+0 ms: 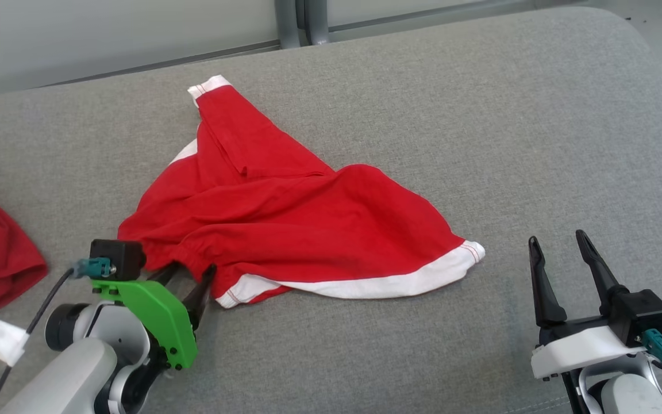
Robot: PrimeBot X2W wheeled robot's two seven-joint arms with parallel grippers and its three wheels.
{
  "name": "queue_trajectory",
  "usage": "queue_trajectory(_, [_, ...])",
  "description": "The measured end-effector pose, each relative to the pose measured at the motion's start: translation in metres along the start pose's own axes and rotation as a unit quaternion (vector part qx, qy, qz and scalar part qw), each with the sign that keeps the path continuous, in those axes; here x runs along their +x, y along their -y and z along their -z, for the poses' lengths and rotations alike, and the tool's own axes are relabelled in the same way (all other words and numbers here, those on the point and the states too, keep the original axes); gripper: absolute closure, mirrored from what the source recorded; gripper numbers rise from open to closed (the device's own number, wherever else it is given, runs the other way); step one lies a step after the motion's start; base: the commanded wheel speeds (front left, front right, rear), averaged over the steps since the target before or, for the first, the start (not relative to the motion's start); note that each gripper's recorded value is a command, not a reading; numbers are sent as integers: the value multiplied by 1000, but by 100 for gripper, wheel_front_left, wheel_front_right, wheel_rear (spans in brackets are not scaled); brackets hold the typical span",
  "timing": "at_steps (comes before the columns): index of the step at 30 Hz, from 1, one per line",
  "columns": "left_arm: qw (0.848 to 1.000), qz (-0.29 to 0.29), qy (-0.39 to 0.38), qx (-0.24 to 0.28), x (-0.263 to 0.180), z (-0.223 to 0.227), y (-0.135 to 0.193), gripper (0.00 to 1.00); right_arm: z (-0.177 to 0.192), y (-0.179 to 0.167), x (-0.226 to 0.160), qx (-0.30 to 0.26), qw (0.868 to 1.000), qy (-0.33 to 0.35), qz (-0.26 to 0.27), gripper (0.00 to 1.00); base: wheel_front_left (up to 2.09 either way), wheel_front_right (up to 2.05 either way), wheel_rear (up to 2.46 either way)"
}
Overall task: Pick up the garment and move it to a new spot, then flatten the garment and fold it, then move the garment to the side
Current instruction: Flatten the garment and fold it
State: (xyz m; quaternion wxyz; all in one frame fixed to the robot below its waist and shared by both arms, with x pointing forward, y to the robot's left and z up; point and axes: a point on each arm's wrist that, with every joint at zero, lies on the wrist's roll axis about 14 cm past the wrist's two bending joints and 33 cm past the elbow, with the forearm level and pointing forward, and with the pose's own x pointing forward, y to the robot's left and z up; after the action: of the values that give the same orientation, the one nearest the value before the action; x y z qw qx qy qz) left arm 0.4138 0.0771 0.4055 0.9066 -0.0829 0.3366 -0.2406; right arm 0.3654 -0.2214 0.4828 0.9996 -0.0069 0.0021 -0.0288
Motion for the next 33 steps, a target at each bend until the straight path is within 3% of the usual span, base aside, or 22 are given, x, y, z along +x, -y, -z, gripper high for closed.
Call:
queue_trajectory(5, [996, -30, 81, -14, -30, -16, -1, 0, -16, -13, 4, -20, 999, 25, -31, 0, 0, 0, 0])
queue_trajectory(7, [987, -61, 150, 6, -48, -37, -7, 0, -26, -16, 5, -28, 998, 41, -41, 0, 0, 0, 0])
queue_trajectory(9, [980, -79, 181, -5, -63, -37, -7, 0, -39, -19, 5, -36, 996, 60, -51, 0, 0, 0, 0])
queue_trajectory(17, [965, -114, 237, -26, -111, -15, -19, 0, -67, -39, -4, -34, 990, 106, -82, 0, 0, 0, 0])
queue_trajectory(22, [954, -147, 258, -35, -130, -4, -37, 0, -67, -47, -12, -27, 990, 106, -91, 0, 0, 0, 0])
queue_trajectory(29, [931, -191, 310, -6, -164, -1, -55, 0, -55, -52, -23, -19, 991, 87, -96, 0, 0, 0, 0])
queue_trajectory(33, [929, -198, 314, 1, -176, 13, -62, 0, -53, -54, -22, -15, 992, 84, -98, 0, 0, 0, 0])
